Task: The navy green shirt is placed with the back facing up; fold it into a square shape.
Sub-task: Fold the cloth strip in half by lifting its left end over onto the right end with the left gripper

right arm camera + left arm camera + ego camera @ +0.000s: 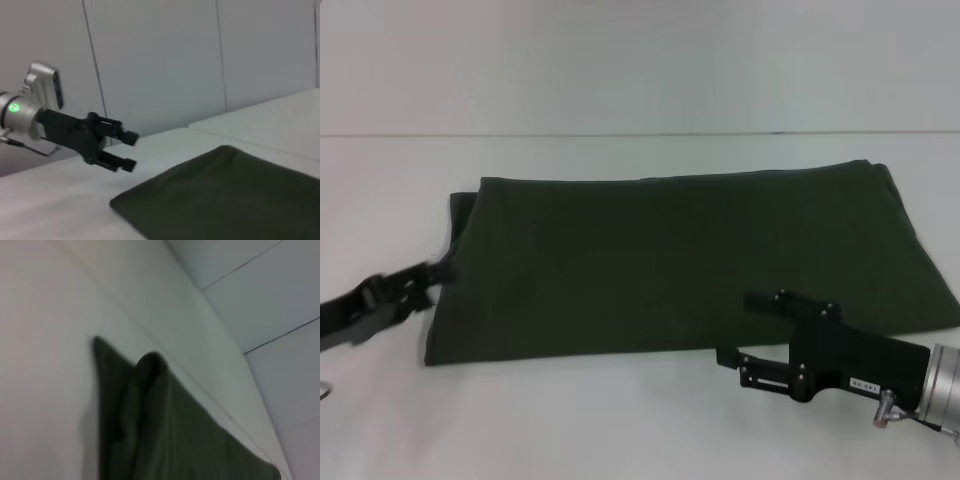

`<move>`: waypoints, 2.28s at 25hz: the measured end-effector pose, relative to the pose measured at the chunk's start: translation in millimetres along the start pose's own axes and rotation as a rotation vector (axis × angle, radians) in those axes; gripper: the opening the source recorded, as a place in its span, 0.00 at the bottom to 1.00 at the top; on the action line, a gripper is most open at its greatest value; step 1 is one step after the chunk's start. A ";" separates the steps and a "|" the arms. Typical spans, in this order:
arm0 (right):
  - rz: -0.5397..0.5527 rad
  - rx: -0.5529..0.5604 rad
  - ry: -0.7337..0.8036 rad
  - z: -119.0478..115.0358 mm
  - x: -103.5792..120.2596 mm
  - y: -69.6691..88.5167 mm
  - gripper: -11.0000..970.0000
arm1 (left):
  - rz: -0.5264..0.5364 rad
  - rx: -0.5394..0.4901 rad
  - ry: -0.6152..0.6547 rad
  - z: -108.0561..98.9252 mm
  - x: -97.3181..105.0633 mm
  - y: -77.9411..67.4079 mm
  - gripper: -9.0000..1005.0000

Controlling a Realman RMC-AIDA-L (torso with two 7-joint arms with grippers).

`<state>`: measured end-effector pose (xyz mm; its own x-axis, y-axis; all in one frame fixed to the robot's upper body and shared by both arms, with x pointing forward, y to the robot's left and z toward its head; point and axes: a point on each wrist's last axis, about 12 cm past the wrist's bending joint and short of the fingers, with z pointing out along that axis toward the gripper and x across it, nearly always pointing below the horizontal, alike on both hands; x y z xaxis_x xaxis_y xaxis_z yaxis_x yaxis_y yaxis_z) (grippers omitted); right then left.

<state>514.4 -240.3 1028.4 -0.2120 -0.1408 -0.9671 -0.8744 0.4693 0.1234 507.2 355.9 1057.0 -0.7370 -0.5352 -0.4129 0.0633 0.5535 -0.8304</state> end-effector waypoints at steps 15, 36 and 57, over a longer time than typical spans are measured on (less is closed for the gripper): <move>0.003 0.003 0.020 1.4 1.6 -0.9 0.88 | -0.173 -0.076 0.137 -28.9 -1.3 3.3 0.75; 0.022 0.006 0.017 1.4 4.7 2.1 0.88 | -0.208 -0.163 0.156 -14.9 -0.4 14.0 0.75; 0.039 -0.003 0.014 1.2 7.4 5.8 0.88 | -0.204 -0.168 0.163 -6.0 -2.2 12.9 0.74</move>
<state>508.3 -237.5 1021.7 -0.2516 -0.1345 -0.9584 -0.8668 0.4719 0.1613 505.6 368.0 1049.5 -0.8219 -0.5445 -0.1670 -0.1998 0.5502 -0.8108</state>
